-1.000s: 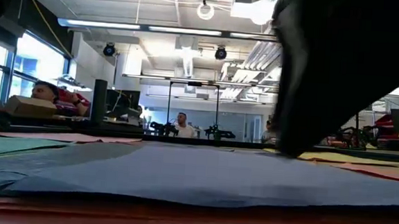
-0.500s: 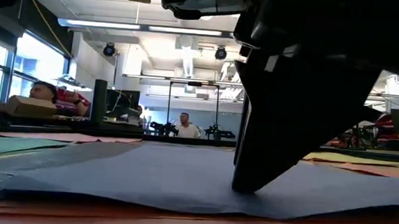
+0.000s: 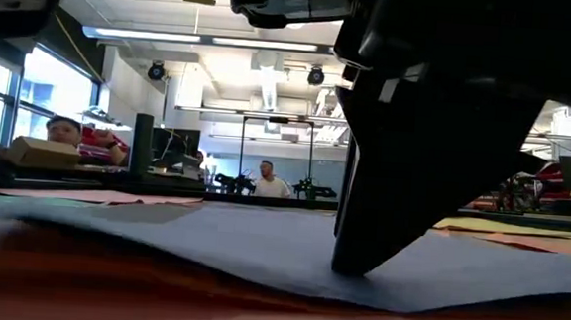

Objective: Organize paper
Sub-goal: Stack the black color paper on top of the other black color paper

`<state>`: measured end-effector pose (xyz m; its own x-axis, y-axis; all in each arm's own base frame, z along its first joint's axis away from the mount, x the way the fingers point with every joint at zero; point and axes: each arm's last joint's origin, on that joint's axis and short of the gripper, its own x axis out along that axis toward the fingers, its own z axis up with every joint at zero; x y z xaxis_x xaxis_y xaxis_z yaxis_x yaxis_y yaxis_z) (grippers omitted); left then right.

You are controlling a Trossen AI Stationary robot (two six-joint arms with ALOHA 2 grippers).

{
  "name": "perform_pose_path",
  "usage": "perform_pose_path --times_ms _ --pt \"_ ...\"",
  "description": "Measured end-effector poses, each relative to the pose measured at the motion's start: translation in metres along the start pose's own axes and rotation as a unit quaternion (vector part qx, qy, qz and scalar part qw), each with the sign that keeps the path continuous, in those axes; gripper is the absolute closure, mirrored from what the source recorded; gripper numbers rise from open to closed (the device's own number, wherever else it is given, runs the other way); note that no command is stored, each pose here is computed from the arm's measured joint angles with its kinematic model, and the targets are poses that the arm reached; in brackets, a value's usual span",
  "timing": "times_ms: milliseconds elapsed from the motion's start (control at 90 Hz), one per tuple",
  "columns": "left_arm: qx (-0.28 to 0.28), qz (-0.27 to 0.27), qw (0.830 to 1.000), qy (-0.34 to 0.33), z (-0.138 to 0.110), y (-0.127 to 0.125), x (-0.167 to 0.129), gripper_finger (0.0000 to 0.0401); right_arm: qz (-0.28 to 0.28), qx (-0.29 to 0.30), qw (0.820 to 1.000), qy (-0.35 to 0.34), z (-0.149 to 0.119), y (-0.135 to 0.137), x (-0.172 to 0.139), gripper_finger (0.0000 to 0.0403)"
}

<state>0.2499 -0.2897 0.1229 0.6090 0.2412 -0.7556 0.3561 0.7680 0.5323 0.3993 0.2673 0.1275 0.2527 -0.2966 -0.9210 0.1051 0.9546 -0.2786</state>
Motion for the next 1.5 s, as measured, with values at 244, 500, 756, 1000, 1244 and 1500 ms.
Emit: perform_pose_path --times_ms 244,500,756,1000,1244,1500 --pt "0.008 -0.018 1.0 0.002 0.0 -0.001 -0.001 0.0268 0.0 -0.001 1.0 0.0 0.0 0.0 0.0 0.0253" --pt "0.005 -0.008 1.0 -0.01 0.009 0.003 -0.008 0.0277 0.0 0.0 1.0 0.0 0.0 0.0 0.0 0.0253" --pt "-0.017 -0.025 0.999 0.012 0.003 0.009 0.004 0.0339 0.0 0.001 1.0 -0.001 -0.001 0.001 0.0 0.0254" --pt "-0.012 -0.027 0.999 0.015 0.007 0.012 0.002 0.0397 -0.005 -0.004 1.0 0.001 0.0 0.001 -0.006 0.0254" --pt "0.074 0.007 0.994 0.075 0.017 0.027 -0.022 0.0401 0.006 -0.009 1.0 -0.015 0.007 0.006 -0.038 0.023" --pt "0.155 -0.065 0.965 0.2 0.018 0.051 -0.048 0.0401 -0.003 0.023 1.0 -0.019 0.009 0.002 -0.049 0.018"
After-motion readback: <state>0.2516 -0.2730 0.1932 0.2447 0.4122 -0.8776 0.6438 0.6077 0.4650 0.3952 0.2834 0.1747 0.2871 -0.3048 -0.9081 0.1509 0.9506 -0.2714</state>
